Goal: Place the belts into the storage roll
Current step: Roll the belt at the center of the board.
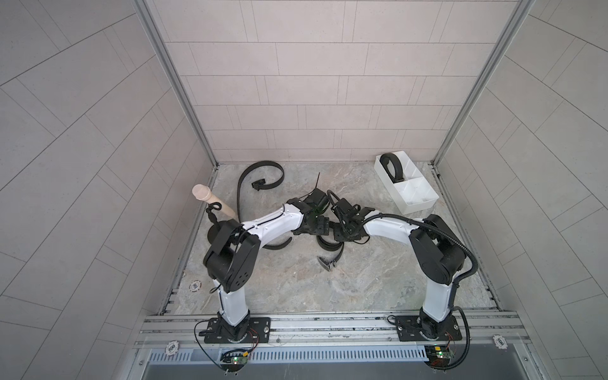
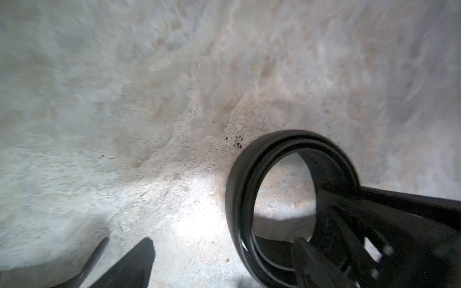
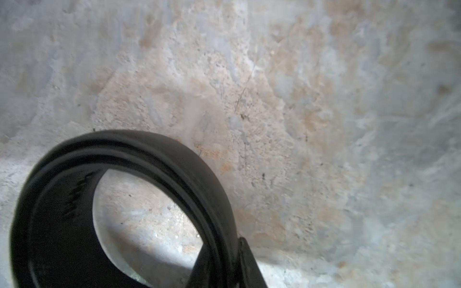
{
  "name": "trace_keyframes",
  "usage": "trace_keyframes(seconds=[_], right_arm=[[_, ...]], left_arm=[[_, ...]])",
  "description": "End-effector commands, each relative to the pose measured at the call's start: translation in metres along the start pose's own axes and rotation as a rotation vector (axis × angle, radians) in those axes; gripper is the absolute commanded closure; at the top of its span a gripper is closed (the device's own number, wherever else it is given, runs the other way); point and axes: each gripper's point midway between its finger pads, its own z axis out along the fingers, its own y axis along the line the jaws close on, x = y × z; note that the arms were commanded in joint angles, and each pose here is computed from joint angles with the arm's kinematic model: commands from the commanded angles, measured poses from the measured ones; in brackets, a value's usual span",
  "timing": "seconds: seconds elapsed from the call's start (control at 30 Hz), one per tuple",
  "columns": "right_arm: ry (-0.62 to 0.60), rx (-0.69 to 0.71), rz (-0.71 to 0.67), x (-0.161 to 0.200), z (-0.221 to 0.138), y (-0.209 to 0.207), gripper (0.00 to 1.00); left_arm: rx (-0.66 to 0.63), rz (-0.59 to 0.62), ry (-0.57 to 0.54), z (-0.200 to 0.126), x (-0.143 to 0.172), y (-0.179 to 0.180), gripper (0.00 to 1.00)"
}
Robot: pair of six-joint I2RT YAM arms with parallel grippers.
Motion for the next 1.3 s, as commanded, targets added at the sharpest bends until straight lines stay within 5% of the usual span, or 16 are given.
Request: trace_keyframes(seconds=[0.0, 0.17, 0.5, 0.73, 1.07, 1.27], right_arm=[[0.23, 0.167, -0.077, 0.054, 0.004, -0.044, 1.0], [0.253, 0.159, -0.112, 0.049, -0.006, -0.044, 1.0], [0.306, 0.164, -0.153, 0.049, -0.007, -0.039, 1.0], [0.322, 0.142, -0.15, 0.056, 0.004, -0.038, 1.0], [0.344, 0.014, -0.249, 0.064, 0.023, -0.032, 1.0], [0.383, -0.032, -0.29, 0.059, 0.024, -0.04, 1.0]], left_arm=[[0.037, 0.011, -0.104, -0.023, 0.002, -0.007, 0.07], [0.016, 0.069, -0.177, -0.036, 0.038, 0.005, 0.02], [0.171, 0.448, -0.394, -0.071, 0.068, -0.089, 0.0], [0.033, 0.734, -0.375, -0.053, 0.087, -0.126, 0.0], [-0.046, 0.921, -0.284, -0.017, 0.098, -0.131, 0.01], [-0.146, 0.926, -0.276, -0.012, 0.094, -0.114, 0.0]])
